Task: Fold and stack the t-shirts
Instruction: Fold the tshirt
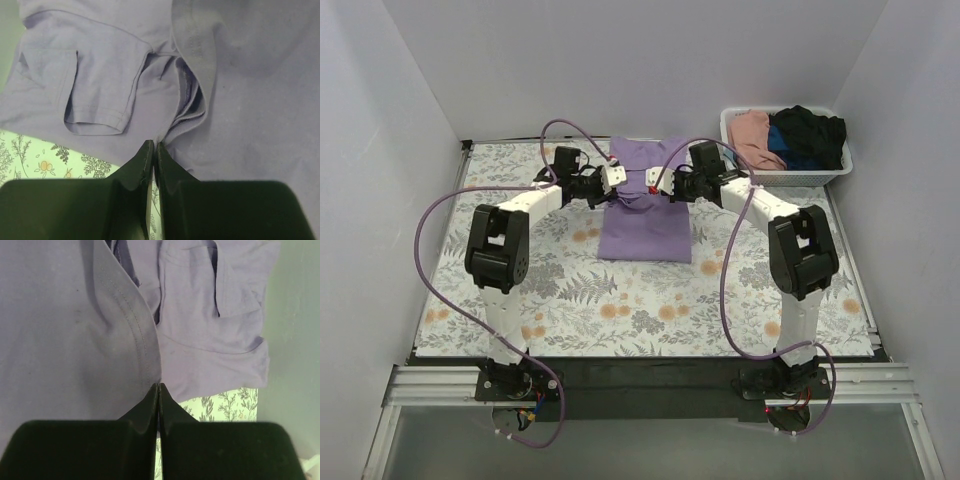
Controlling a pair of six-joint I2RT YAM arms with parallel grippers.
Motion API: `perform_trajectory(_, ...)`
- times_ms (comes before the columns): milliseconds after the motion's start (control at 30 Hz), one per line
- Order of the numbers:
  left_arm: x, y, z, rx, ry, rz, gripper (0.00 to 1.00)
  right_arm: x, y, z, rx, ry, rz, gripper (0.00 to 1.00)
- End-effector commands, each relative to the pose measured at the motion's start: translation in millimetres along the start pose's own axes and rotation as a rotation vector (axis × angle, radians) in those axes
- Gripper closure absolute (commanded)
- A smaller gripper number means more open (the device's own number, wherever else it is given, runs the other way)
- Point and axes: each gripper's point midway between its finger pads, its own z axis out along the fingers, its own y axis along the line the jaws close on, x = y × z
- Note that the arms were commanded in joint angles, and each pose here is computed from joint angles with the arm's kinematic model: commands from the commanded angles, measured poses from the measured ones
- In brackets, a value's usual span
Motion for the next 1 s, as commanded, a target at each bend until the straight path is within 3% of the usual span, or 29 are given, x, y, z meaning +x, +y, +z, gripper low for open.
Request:
perform_trajectory(0, -2.1, 23.2, 6.8, -0.027, -0.016, 0.063, 1.0, 0.7, -26.2, 13.6, 0.047, -0.036, -0.045, 0.99)
perform_trajectory(433, 24.9, 44.3, 25.8, -0.08, 0.015, 0.054, 1.0, 26.6, -40.5, 42.8, 0.085, -0.004, -0.051, 0.99)
perform_trajectory(500, 25.6, 50.7, 24.8, -0.107, 0.03, 0.024, 0.94, 27.9, -46.8, 42.4, 0.103, 0.014, -0.041, 0.99)
perform_trajectory(600, 29.0, 82.0, 14.1, -0.241, 0.093, -0.085, 0.81, 14.7, -70.7, 26.8, 0.17, 0.015, -0.02, 0.78)
perform_trajectory(633, 30.5, 89.5, 9.7, -0.277, 0.106, -0.121, 0.74, 9.6, -77.0, 21.6, 0.19, 0.013, -0.013, 0.64)
perform_trajectory(700, 32.1, 108.0, -10.5, -0.375, 0.138, -0.189, 0.66, -2.0, -94.0, 2.4, 0.245, 0.015, -0.012, 0.54)
perform_trajectory(733, 31.8, 112.6, -17.9, -0.401, 0.146, -0.199, 0.57, -6.4, -97.0, -4.6, 0.26, 0.011, 0.009, 0.47)
perform_trajectory(800, 19.2, 115.7, -39.5, -0.433, 0.109, -0.294, 0.54, -19.9, -100.8, -26.2, 0.287, 0.001, 0.022, 0.47)
perform_trajectory(867, 7.4, 92.4, -49.9, -0.335, 0.073, -0.339, 0.55, -23.0, -83.2, -36.0, 0.237, -0.005, 0.075, 0.49)
perform_trajectory(967, -23.3, 26.8, -65.2, -0.118, -0.019, -0.27, 0.53, -45.0, -51.1, -66.3, 0.13, -0.044, 0.124, 0.49)
